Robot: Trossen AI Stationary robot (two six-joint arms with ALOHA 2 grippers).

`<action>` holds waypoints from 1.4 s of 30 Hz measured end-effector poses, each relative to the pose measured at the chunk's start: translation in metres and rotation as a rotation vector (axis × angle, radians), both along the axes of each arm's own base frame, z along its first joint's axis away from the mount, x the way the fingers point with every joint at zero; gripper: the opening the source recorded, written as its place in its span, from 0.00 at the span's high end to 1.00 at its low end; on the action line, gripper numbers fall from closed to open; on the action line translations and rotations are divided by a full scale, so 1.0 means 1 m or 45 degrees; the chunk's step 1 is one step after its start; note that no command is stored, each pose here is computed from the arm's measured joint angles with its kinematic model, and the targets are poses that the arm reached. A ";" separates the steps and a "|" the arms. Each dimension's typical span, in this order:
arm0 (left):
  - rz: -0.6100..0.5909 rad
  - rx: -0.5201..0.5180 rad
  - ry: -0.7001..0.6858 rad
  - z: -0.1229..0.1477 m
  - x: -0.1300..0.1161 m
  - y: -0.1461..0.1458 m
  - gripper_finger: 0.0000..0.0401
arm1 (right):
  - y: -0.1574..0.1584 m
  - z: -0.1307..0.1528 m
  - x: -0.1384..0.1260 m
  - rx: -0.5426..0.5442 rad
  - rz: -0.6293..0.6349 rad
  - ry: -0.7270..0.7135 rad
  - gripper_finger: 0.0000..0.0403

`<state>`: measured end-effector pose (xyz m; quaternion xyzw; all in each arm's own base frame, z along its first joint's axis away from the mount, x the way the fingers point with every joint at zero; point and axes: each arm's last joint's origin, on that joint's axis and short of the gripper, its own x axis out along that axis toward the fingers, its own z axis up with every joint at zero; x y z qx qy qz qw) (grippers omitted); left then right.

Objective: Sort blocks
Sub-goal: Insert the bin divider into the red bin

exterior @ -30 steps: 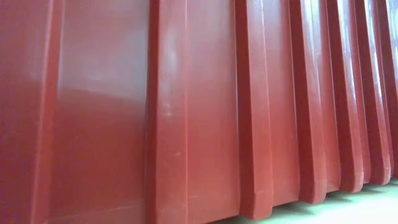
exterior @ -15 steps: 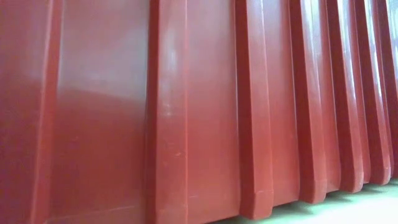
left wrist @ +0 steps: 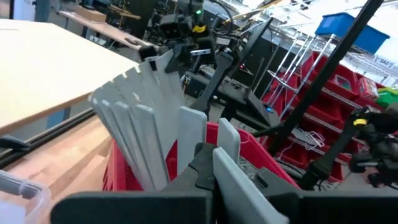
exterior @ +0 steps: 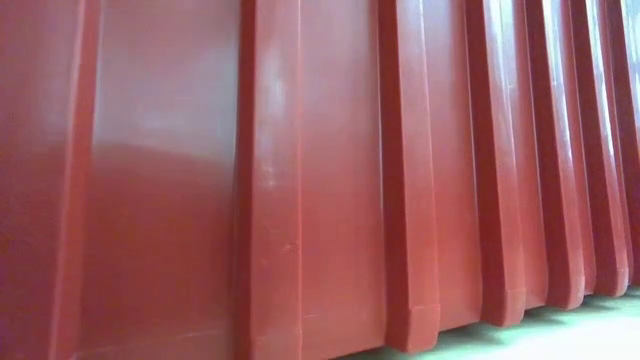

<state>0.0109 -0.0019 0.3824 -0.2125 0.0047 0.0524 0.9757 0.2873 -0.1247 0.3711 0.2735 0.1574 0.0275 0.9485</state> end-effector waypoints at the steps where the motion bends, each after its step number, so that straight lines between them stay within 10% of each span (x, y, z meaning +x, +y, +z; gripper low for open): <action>1: -0.004 -0.004 -0.001 0.000 -0.001 0.000 1.00 | -0.001 -0.004 0.003 0.012 0.008 0.016 1.00; 18: -0.044 -0.023 0.039 -0.004 -0.003 -0.002 1.00 | -0.018 -0.070 0.029 0.107 0.027 0.369 1.00; 42: -0.040 0.071 0.119 0.005 0.052 0.013 1.00 | -0.041 -0.071 -0.026 0.042 -0.158 0.703 1.00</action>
